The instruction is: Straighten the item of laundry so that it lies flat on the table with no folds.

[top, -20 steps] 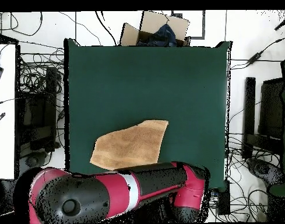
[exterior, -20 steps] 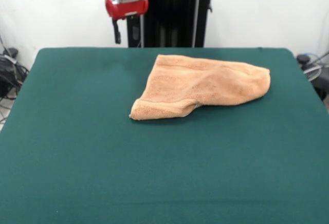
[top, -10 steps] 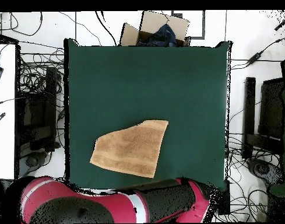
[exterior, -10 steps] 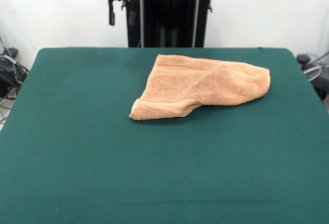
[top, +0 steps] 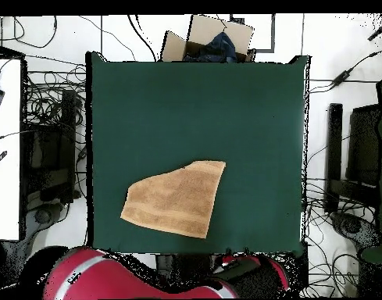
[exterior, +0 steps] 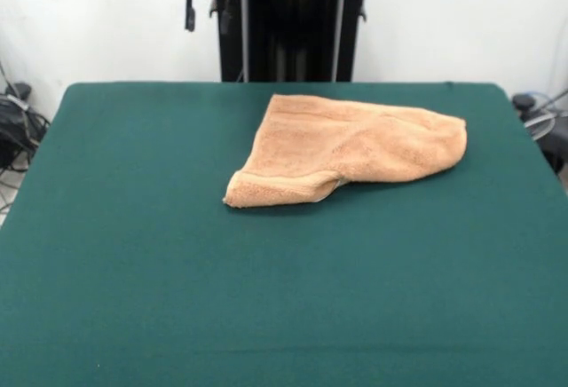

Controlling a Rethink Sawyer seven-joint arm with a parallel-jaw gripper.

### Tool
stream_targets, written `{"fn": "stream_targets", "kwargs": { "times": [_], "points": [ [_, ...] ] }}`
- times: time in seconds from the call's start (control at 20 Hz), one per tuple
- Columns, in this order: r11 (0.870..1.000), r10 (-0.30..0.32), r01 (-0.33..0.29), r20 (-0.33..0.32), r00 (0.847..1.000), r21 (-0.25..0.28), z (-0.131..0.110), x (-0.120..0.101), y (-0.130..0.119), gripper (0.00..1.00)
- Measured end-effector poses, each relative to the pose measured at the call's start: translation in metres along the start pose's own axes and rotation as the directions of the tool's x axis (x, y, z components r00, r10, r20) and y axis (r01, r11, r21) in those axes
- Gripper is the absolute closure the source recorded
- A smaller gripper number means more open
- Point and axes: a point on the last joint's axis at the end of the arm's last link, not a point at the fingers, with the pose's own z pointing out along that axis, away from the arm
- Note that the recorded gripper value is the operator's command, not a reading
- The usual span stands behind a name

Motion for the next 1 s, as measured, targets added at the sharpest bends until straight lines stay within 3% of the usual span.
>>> {"fn": "stream_targets", "kwargs": {
  "times": [0.3, 0.7, 1.0],
  "points": [
    [0.989, 0.131, -0.13, 0.015, 0.991, -0.066, 0.014, 0.0, 0.019, 0.0],
    [0.956, 0.252, -0.24, 0.052, 0.966, -0.168, 0.026, -0.018, 0.058, 0.0],
    [0.927, 0.344, -0.33, 0.051, 0.938, -0.179, 0.022, -0.029, 0.088, 0.0]
  ]
}}
